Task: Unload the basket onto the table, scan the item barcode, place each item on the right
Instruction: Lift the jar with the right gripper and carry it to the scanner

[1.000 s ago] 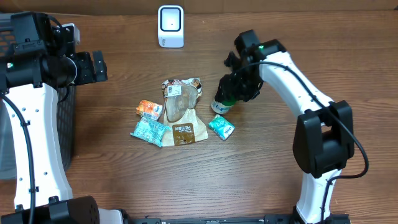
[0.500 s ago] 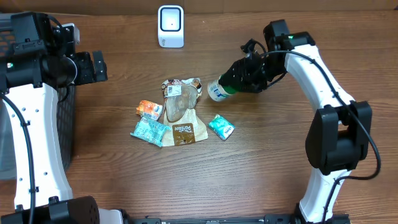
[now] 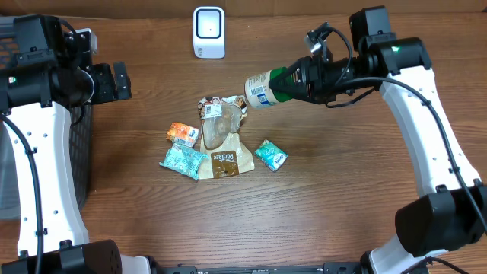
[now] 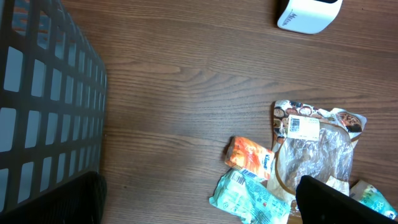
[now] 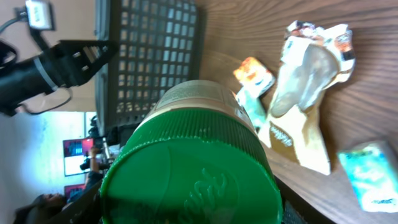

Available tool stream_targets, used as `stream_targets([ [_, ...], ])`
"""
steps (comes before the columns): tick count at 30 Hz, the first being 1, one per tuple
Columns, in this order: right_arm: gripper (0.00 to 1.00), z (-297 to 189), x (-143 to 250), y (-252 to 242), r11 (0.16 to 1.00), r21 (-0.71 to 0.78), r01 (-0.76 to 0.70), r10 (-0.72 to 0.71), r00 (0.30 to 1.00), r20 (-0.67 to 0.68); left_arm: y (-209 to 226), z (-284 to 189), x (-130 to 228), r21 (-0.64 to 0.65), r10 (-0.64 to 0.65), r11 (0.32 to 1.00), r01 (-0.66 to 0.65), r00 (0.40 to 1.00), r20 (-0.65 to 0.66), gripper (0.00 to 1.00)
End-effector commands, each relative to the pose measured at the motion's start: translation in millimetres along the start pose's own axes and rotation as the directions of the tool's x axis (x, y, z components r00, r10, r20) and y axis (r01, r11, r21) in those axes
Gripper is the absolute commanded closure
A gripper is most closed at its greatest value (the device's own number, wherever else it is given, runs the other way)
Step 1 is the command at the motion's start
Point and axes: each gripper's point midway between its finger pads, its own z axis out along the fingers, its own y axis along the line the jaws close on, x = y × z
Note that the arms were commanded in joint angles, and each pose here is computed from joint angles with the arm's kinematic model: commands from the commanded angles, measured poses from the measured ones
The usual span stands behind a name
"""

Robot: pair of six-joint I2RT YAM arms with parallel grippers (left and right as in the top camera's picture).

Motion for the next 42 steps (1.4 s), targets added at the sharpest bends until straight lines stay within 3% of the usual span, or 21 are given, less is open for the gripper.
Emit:
stream_targets([
  [1, 0.75, -13.6, 0.6, 27.9, 0.997, -0.059, 0.052, -0.050, 0.998, 0.025, -0.8, -7.7, -7.4, -0.003, 0.021, 1.000, -0.021, 0.999, 0.029, 0.01],
  [23, 0.77, -13.9, -0.2, 26.8, 0.999, -0.047, 0.001, 0.000, 1.000, 0.027, -0.7, -7.6, -7.4, -0.004, 0.021, 1.000, -0.021, 0.999, 0.029, 0.00],
  [27, 0.77, -19.4, -10.3, 25.7, 1.000, 0.024, -0.011, 0.009, 0.997, 0.070, -0.9, -7.6, -7.4, -0.003, 0.021, 1.000, -0.021, 0.999, 0.029, 0.00],
  [34, 0.77, -35.1, -42.5, 47.4, 0.976, 0.211, 0.054, -0.097, 0.975, 0.201, -0.7, -7.6, -7.4, -0.004, 0.021, 1.000, -0.021, 0.999, 0.029, 0.00],
  [42, 0.77, -13.6, -77.6, 53.8, 0.907, 0.407, 0.113, -0.223, 0.946, 0.235, -0.8, -7.6, -7.4, -0.003, 0.021, 1.000, -0.021, 0.999, 0.029, 0.01],
])
